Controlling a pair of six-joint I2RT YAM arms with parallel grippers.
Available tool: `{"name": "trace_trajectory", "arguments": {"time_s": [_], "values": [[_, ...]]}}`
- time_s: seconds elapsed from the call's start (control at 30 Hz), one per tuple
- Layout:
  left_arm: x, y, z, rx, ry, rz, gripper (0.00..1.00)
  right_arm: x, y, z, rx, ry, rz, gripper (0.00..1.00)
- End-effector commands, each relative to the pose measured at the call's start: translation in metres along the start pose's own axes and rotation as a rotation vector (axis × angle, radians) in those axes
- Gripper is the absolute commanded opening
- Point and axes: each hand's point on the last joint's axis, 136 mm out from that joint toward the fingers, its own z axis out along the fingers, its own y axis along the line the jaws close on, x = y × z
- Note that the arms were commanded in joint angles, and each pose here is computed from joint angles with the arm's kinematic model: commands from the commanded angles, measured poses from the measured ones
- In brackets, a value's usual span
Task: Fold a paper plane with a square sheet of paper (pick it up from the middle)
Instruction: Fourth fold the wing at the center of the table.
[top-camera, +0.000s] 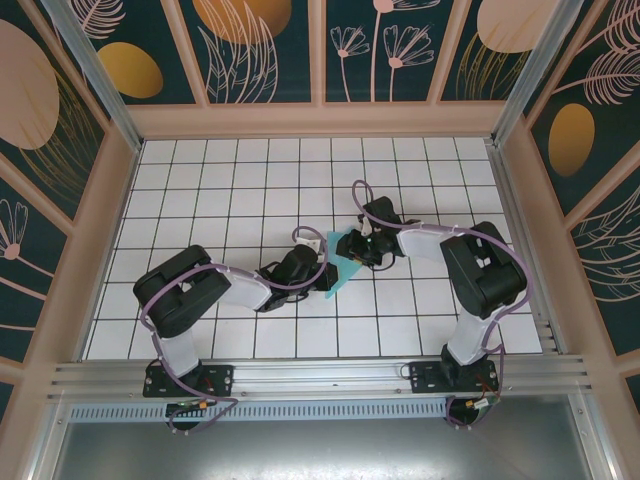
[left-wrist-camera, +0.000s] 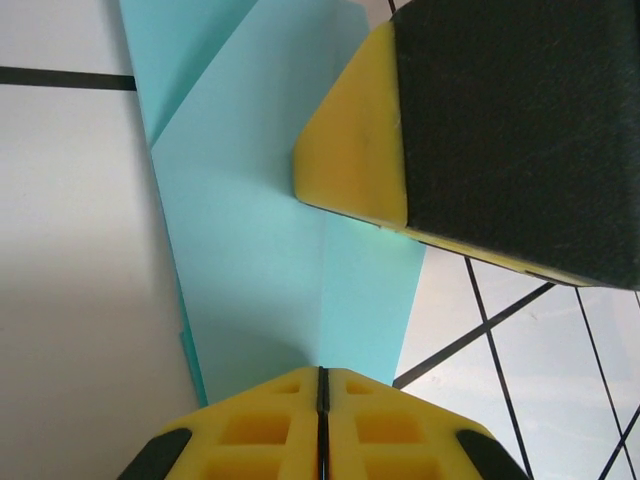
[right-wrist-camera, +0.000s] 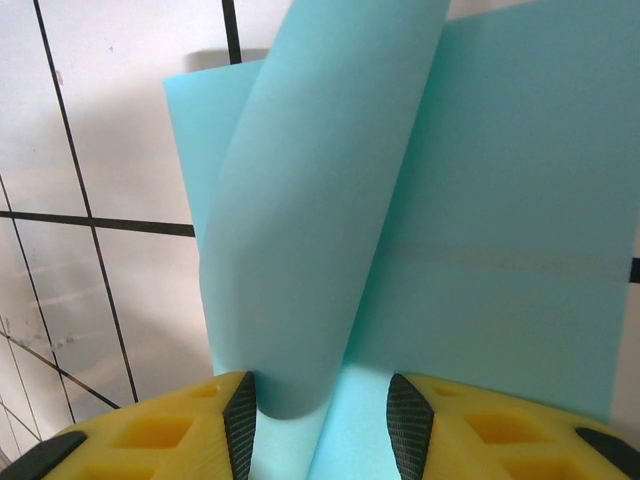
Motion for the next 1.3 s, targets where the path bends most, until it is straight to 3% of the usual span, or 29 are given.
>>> {"name": "trace_trajectory", "arguments": {"time_s": [0.0, 0.87, 1.07, 1.27], "values": [[0.000, 0.004, 0.004, -0.017, 0.009, -0.015, 0.11, 0.046, -0.085, 0.029, 0.300, 0.120, 0.058, 0.44], [0.009, 0.030, 0.009, -0.141, 0.036, -0.054, 0.06, 0.059, -0.113, 0.038, 0.445, 0.178, 0.074, 0.41], [0.022, 0.039, 0.012, -0.167, 0.088, -0.066, 0.02, 0.036, -0.071, 0.023, 0.336, 0.122, 0.045, 0.41], [0.037, 0.044, 0.007, -0.165, 0.140, -0.069, 0.00, -0.015, 0.012, -0.023, 0.098, -0.027, -0.058, 0.40]]}}
